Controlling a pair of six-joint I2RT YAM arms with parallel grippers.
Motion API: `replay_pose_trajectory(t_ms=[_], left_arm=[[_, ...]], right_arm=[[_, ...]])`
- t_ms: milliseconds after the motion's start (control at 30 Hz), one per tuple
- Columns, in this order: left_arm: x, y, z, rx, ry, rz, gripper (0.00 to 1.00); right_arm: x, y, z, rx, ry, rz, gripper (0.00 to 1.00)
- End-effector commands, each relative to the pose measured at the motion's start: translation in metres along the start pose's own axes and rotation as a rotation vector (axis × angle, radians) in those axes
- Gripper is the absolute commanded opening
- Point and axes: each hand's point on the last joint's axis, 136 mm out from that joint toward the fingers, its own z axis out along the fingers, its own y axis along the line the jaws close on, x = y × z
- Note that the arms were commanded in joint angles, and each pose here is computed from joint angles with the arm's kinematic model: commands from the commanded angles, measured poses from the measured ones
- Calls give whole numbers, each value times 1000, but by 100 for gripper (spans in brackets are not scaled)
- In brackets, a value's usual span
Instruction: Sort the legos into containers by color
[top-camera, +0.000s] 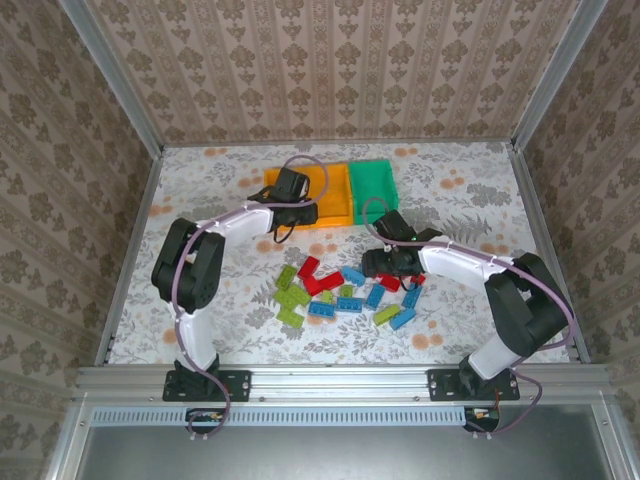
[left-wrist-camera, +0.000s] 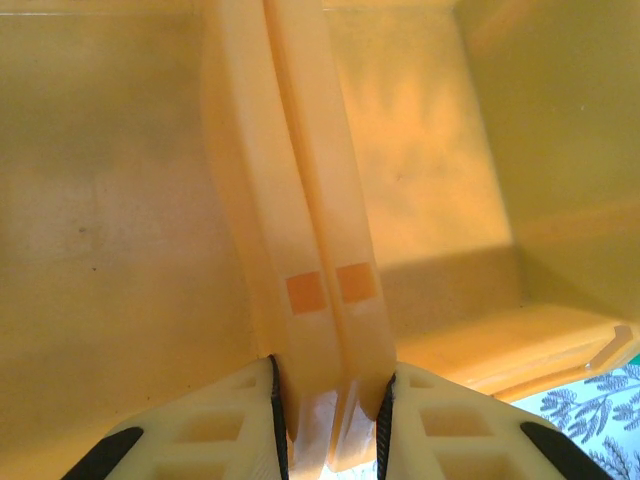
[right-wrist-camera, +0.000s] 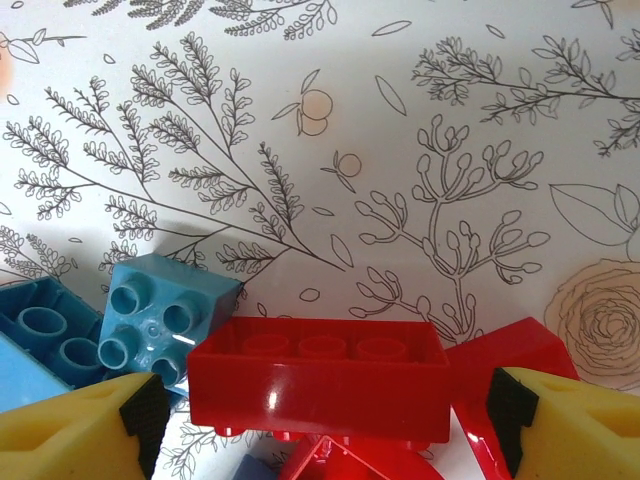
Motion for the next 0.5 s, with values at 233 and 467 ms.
replay_pose_trajectory(t_ms=[233,467], left_arm=[[49,10,-3,-33,141,-38,27],[49,10,-6,-35,142,-43,29]], right_arm=[[9,-3,3,61,55,-68,84],[20,-17,-1,122,86,-73,82]])
